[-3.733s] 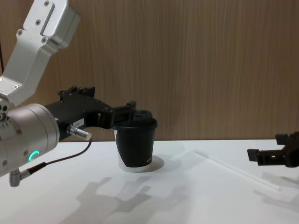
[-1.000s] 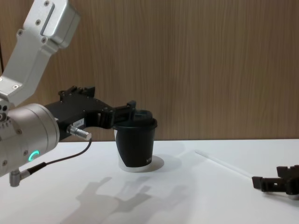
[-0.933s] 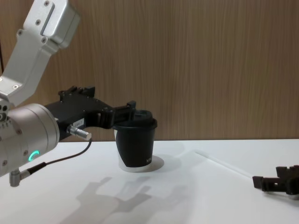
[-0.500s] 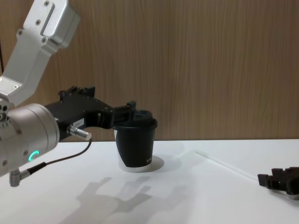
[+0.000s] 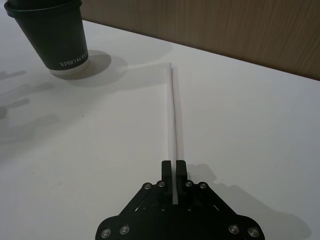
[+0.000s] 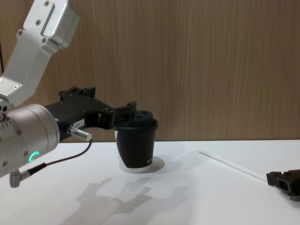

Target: Pick up the straw with one hand, pass it to the other hand, and insert it into the cup.

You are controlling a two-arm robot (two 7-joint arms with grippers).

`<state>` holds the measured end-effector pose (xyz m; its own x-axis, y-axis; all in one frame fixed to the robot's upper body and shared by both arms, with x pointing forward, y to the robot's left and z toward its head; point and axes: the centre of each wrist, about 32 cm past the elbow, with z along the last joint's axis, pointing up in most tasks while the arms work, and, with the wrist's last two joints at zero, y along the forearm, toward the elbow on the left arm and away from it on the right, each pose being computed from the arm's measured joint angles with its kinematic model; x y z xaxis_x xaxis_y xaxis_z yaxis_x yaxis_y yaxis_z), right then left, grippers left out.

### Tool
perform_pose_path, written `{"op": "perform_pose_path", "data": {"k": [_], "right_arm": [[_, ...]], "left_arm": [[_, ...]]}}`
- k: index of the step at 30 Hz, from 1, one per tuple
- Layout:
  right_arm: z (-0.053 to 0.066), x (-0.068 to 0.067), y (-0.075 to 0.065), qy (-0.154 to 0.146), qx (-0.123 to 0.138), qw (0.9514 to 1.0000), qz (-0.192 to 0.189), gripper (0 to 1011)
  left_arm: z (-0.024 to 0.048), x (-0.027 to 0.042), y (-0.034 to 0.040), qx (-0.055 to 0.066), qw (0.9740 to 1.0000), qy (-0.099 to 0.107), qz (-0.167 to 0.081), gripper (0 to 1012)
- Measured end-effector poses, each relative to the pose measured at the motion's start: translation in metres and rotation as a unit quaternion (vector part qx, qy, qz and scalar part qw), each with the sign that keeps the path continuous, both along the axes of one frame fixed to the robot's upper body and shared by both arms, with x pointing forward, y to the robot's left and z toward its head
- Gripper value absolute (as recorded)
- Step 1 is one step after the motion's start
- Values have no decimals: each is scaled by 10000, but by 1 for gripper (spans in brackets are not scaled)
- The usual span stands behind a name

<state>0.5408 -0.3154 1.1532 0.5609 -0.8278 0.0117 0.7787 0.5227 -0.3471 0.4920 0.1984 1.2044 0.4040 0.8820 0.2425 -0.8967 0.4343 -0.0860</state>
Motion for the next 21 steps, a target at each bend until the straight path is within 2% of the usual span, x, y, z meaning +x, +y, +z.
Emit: {"op": "perform_pose_path", "data": {"k": [8,21], "right_arm": [[0,0,0,0,0,10000,-1,11],[0,0,0,0,-1,10000,-1,3]], "left_arm": [[0,0,0,0,10000,0,0,1000],[0,0,0,0,10000,0,0,1000]]}}
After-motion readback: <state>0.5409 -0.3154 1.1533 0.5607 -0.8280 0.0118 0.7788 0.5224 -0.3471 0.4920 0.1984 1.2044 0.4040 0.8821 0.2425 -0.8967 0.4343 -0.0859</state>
